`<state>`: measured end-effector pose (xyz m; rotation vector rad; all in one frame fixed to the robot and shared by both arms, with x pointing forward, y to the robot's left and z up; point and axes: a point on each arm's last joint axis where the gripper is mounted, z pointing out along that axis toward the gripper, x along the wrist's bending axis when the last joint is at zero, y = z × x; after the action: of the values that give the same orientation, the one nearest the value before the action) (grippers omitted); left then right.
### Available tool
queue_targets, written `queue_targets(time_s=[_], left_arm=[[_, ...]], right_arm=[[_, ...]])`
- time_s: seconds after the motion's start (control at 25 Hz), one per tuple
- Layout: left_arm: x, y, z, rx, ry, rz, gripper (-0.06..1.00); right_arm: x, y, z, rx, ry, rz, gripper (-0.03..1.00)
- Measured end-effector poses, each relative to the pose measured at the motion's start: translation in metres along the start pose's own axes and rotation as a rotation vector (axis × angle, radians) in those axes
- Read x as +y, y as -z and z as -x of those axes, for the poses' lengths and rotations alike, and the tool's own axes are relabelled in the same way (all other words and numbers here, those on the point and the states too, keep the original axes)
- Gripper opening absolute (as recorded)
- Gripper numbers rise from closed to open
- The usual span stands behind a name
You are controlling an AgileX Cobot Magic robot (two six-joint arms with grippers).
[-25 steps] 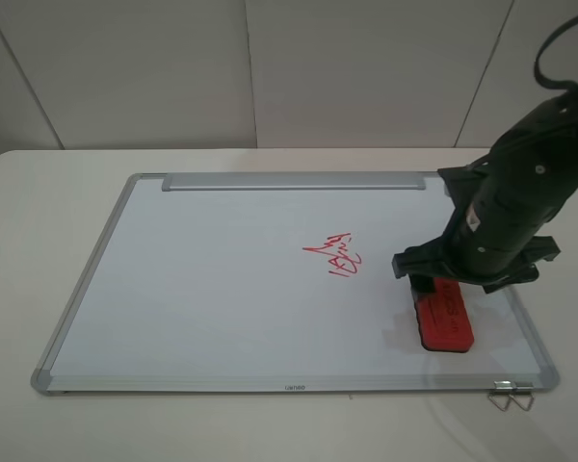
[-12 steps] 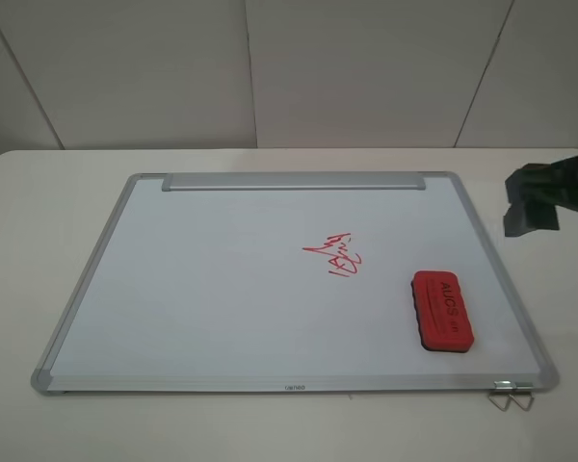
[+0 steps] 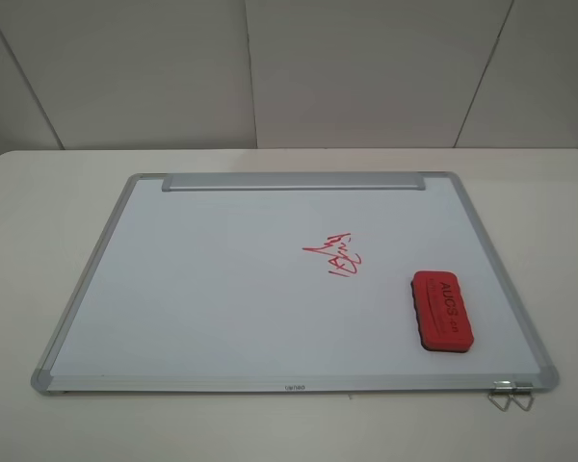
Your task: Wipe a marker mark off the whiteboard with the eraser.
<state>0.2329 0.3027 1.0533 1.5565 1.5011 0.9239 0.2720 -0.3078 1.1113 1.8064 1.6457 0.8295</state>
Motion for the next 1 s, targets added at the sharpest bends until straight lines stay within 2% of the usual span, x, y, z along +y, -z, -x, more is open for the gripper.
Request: queue_targets(time_s=[0.24, 0.52, 0.64, 1.0], left_arm=[[0.000, 0.000, 0.000, 0.000, 0.000, 0.000, 0.77], [0.000, 0.000, 0.000, 0.000, 0.000, 0.000, 0.77], [0.000, 0.000, 0.000, 0.000, 0.000, 0.000, 0.77], [0.000, 0.000, 0.000, -0.001, 0.000, 0.000, 0.77]], right_arm=[[-0.020, 0.024, 0.000, 0.136, -0.024, 0.094, 0.75], [-0.047, 0.007, 0.005, 0.133, 0.069, 0.139, 0.75], [-0.058, -0.007, 0.005, 0.128, 0.090, 0.112, 0.75], [-0.057, -0.017, 0.003, 0.126, 0.176, 0.160, 0.75]])
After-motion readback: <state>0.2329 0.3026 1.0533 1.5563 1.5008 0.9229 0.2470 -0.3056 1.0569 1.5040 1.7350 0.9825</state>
